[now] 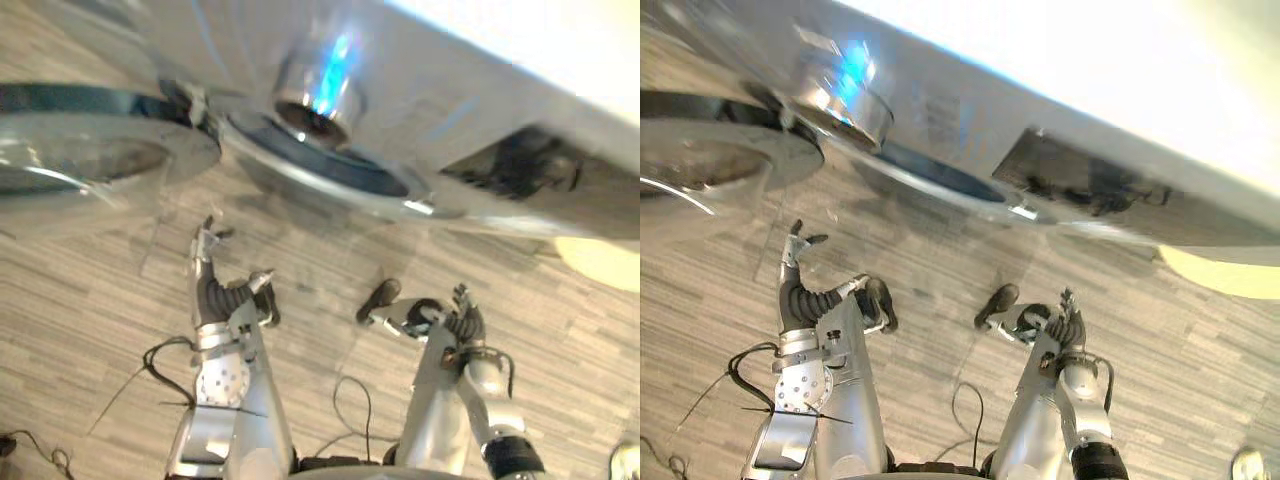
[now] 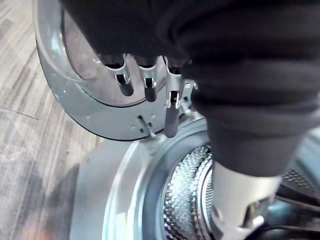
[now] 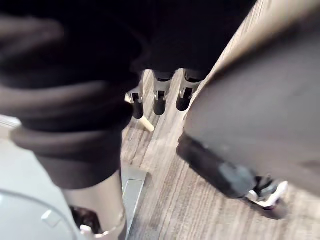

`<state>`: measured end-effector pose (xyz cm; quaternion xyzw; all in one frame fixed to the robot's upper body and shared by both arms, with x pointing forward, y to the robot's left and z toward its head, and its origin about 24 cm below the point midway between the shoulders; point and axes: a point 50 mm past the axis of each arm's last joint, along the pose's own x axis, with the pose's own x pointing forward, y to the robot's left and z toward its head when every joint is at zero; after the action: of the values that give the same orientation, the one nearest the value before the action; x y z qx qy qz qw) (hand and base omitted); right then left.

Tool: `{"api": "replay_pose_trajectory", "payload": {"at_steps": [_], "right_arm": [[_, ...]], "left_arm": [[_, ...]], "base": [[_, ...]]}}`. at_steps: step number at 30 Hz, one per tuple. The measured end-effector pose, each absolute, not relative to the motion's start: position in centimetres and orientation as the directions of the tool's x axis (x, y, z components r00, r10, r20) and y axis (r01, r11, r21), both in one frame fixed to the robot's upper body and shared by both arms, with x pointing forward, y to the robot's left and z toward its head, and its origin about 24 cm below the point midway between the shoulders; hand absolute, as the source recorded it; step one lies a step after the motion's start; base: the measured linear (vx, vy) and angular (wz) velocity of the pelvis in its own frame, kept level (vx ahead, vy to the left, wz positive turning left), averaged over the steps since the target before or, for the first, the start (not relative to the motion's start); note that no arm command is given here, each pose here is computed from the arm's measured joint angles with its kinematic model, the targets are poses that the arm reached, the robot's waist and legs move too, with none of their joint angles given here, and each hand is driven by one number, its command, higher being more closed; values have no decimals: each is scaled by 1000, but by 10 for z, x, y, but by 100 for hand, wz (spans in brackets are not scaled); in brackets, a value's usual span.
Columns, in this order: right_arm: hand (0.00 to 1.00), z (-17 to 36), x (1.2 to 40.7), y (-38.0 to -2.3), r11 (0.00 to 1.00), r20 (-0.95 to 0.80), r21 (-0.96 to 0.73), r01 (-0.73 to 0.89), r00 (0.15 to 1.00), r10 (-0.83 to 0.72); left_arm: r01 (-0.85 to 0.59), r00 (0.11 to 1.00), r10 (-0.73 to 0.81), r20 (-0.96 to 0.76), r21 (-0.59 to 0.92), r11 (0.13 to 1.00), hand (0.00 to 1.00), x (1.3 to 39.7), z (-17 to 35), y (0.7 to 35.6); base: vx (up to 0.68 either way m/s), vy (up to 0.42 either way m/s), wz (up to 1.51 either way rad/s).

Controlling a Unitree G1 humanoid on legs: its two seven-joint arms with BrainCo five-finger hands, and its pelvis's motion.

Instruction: Pick up the laundry basket with both hands and put the clothes into the washing machine.

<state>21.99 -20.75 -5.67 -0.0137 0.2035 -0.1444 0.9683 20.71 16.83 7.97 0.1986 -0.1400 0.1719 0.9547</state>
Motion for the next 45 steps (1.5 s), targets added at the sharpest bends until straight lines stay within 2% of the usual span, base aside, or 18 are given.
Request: {"api": "replay_pose_trajectory", "payload": {"at_steps": [3, 8, 11, 13, 16, 19, 24, 31, 36, 39, 41, 45], "right_arm": [[0, -81, 200, -201, 970, -505, -108, 219, 828, -243], [0, -96, 189, -200, 976, -564, -134, 172, 796, -218], [0, -99, 185, -207, 972, -578, -140, 188, 781, -234], [0, -109, 172, -213, 964, -627, -149, 219, 733, -263], [0, -113, 163, -219, 947, -653, -137, 289, 692, -306], [0, -99, 173, -227, 917, -593, -118, 380, 714, -372], [0, -58, 196, -236, 855, -408, -72, 513, 767, -495], [0, -52, 202, -230, 833, -374, -52, 551, 762, -528], [0, -43, 213, -230, 849, -328, -85, 521, 790, -517], [0, -37, 227, -217, 896, -288, -131, 424, 849, -444], [0, -29, 242, -205, 921, -251, -129, 367, 887, -388], [0, -21, 251, -206, 930, -213, -128, 345, 906, -365]], "left_arm": [[-302, 941, 220, 255, 349, 887, 0, 205, 63, 160], [-163, 980, 107, 166, 378, 911, 0, 203, 48, 146], [-58, 995, 20, 102, 380, 923, 0, 199, 36, 132], [5, 999, -18, 31, 377, 926, 0, 197, 20, 125], [29, 995, -2, -96, 281, 959, 0, 193, -4, 127], [2, 978, 37, -207, 187, 982, 0, 193, -23, 135], [-136, 959, 150, -242, 73, 988, 0, 190, -26, 148], [-227, 927, 219, -303, 9, 974, 0, 171, -34, 157], [-185, 941, 157, -298, -66, 981, 0, 184, -31, 135], [-98, 959, 62, -277, -116, 988, 0, 189, -25, 107], [-90, 947, 51, -316, -110, 990, 0, 186, -35, 107], [9, 943, -58, -329, -149, 989, 0, 179, -38, 90]], "base": [[62, -182, 51], [99, -186, 32], [19, 90, -41], [-43, 258, -63], [-87, 324, -41], [-178, 335, -33], [-244, 232, -59], [-179, -82, -86], [-122, -317, -34], [-114, -308, -14], [-149, -283, -43], [-14, -74, -79]]}}
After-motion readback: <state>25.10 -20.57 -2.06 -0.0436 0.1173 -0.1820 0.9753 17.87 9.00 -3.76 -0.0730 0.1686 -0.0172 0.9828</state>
